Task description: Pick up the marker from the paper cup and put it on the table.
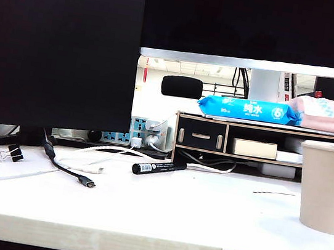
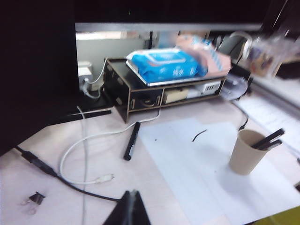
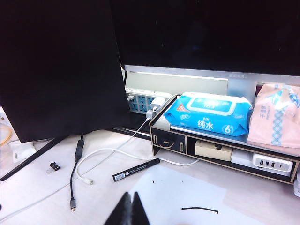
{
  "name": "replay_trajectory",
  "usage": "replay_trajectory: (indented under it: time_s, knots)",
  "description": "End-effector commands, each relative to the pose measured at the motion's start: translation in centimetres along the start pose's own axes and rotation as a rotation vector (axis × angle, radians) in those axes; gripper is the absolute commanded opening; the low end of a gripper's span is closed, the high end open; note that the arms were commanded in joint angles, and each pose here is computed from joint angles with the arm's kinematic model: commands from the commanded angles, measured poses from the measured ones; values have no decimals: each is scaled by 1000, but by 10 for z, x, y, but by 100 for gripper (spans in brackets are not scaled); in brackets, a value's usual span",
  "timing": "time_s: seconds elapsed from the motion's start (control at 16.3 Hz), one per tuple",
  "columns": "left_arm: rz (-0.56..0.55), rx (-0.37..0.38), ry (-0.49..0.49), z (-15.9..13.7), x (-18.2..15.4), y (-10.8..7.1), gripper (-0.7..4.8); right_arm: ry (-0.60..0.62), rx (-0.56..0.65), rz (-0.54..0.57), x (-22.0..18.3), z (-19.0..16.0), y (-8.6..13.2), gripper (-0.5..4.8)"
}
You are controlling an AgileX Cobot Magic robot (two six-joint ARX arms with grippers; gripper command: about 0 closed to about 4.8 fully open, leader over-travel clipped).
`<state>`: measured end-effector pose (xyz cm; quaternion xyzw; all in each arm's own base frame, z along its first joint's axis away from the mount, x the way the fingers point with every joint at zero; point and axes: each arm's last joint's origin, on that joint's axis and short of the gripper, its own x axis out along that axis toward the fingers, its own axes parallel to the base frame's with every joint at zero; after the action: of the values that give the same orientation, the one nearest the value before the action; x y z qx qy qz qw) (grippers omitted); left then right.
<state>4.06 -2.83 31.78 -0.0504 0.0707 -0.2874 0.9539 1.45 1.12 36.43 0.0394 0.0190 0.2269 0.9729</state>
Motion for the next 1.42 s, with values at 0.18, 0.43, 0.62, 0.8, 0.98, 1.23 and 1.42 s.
replay_trajectory:
  time_s: [0.18,0.43,0.62,0.8,0.98,1.23,1.42]
  knots:
    - [-11,-36,-90,-23,-8,4,-5,16,12,-2,5,-18,-3,5]
    - [-18,-61,-82,-26,-11,4,-5,34,18,-4,6,-20,-4,5]
    - [-32,-78,-81,-26,-11,4,-5,35,18,-8,6,-21,-4,5]
    - [-30,-78,-81,-26,-11,4,-5,35,18,-7,6,-21,-4,5]
    - [-1,-81,-91,-25,-12,5,-5,35,18,-7,6,-21,-4,5]
    - [314,-118,-219,-22,-10,17,-5,35,18,-7,6,-21,-4,5]
    - [411,-23,-251,-26,-4,25,-5,35,18,-7,6,-21,-4,5]
